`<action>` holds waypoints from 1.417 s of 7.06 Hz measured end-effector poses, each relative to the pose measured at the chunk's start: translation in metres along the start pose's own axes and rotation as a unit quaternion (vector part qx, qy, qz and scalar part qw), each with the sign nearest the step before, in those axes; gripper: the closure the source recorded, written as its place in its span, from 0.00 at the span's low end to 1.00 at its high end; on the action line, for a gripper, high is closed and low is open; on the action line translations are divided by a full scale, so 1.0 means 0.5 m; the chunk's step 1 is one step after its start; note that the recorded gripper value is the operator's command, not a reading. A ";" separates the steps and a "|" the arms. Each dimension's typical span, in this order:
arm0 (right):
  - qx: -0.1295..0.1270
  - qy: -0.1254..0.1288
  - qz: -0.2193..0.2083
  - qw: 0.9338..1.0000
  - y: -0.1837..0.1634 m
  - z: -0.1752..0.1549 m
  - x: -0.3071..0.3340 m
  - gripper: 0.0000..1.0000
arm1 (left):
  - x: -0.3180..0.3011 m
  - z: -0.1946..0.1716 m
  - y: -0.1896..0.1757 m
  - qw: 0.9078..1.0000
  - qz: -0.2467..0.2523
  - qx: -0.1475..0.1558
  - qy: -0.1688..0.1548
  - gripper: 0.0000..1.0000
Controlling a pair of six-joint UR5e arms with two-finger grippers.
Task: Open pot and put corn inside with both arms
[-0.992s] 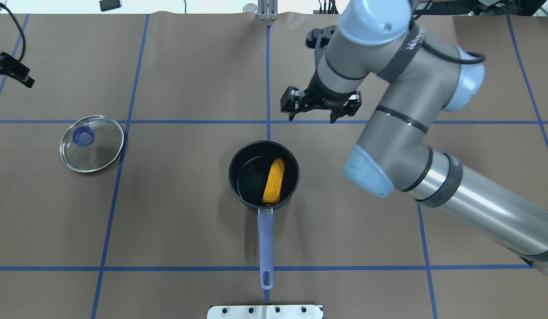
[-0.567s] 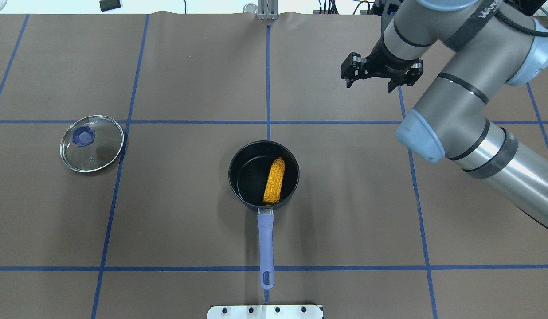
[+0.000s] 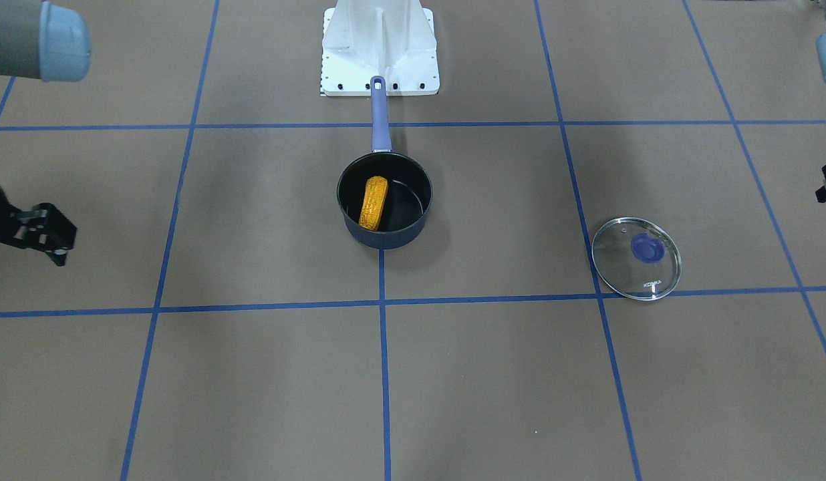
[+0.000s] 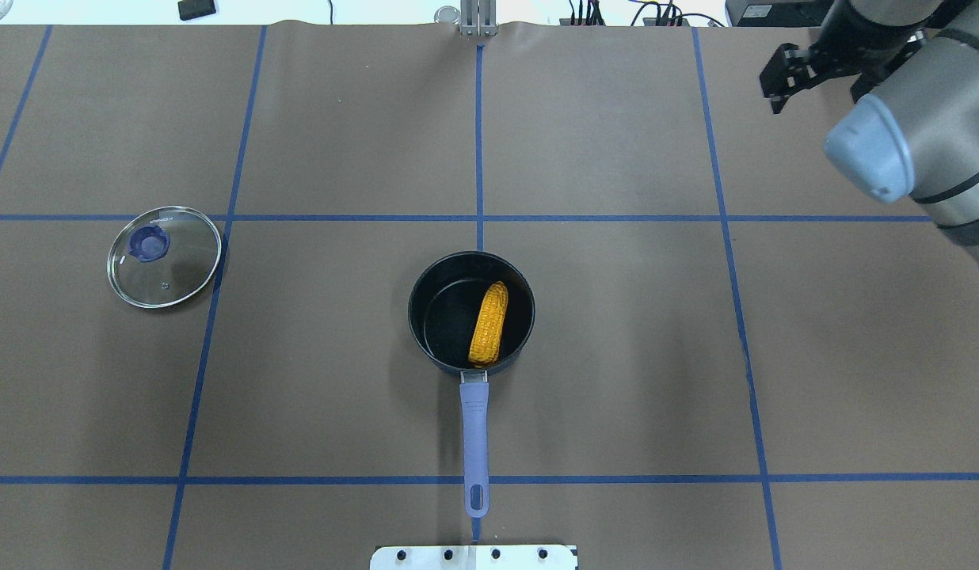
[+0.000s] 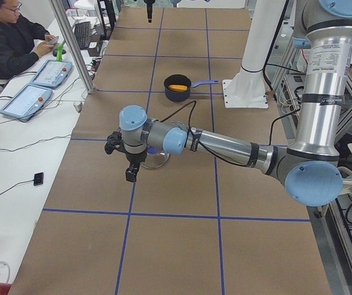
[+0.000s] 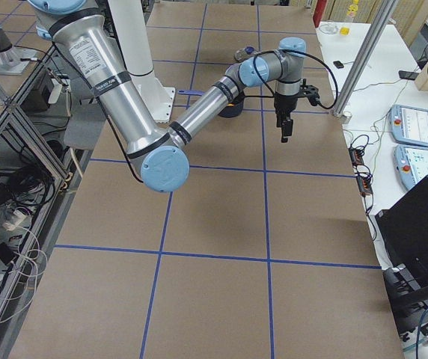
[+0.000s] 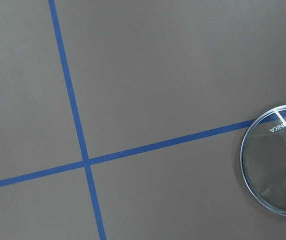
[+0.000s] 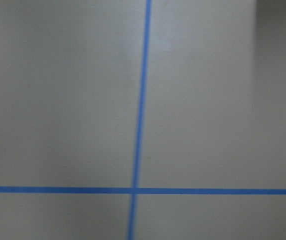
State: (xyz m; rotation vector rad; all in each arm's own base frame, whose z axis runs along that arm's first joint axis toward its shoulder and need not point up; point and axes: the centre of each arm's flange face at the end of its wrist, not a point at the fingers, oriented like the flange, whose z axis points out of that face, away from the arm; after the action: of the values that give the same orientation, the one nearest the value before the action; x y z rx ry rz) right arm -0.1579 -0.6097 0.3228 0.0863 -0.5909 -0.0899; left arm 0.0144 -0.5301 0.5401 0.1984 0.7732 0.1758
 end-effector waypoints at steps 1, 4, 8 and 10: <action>-0.026 -0.023 0.001 0.999 0.009 0.012 0.083 0.00 | -0.007 0.000 0.007 1.000 -0.003 -0.001 -0.001 0.00; -0.061 -0.064 0.029 0.996 0.084 0.101 0.253 0.00 | -0.015 -0.003 0.012 1.000 -0.007 0.000 -0.002 0.00; -0.033 -0.072 0.015 0.997 0.262 0.262 0.420 0.00 | -0.031 0.005 0.021 1.000 -0.022 -0.013 -0.003 0.00; -0.031 -0.070 0.031 0.997 0.289 0.265 0.462 0.00 | -0.054 0.015 0.047 1.000 -0.019 -0.024 -0.005 0.00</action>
State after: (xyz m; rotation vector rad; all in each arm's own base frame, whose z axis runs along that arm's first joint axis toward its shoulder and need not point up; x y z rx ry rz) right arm -0.0324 -0.4988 0.5755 0.0024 -0.7296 -0.0549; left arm -0.0013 -0.5146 0.5693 0.1393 0.7609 0.1573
